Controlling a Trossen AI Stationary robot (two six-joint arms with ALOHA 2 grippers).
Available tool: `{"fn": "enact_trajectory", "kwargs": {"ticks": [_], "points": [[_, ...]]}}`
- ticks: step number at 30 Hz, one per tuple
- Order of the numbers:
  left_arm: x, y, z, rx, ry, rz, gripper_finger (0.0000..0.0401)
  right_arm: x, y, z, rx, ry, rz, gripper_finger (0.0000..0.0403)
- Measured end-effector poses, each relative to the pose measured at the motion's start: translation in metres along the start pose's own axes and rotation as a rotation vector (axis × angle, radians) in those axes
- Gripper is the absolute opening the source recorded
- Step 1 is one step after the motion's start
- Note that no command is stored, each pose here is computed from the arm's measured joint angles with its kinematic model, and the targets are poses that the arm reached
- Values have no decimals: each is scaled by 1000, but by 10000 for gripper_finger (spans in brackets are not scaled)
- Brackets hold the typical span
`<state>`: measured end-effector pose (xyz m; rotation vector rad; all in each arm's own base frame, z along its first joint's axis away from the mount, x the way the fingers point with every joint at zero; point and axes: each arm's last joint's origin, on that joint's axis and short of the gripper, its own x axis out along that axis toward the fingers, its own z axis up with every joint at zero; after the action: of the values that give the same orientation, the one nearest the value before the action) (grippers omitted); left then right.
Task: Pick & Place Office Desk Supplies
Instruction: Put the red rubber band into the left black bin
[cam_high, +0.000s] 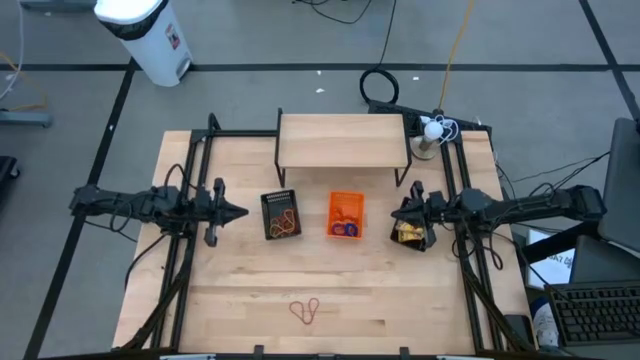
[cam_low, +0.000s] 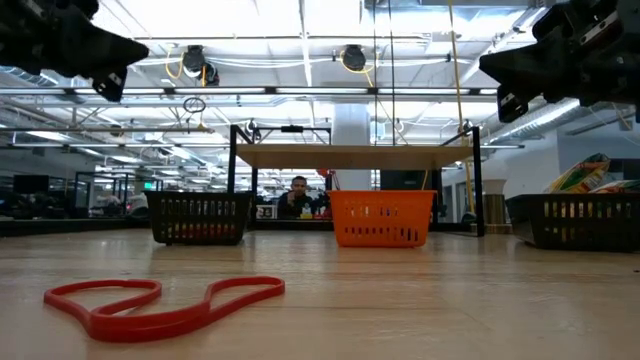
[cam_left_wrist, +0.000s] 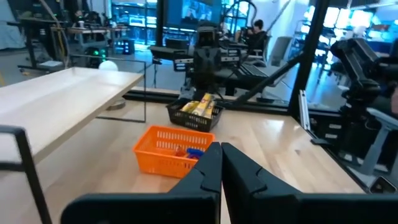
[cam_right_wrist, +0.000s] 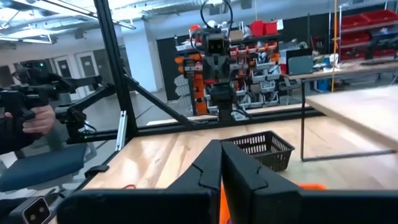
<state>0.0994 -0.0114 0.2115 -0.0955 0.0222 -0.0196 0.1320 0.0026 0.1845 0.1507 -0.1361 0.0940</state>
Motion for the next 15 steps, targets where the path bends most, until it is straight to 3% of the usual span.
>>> {"fn": "enact_trajectory", "kwargs": {"ticks": [15], "points": [[0, 2, -15, 0, 84, 28, 2, -1, 0, 2, -13, -19, 2, 1]]}}
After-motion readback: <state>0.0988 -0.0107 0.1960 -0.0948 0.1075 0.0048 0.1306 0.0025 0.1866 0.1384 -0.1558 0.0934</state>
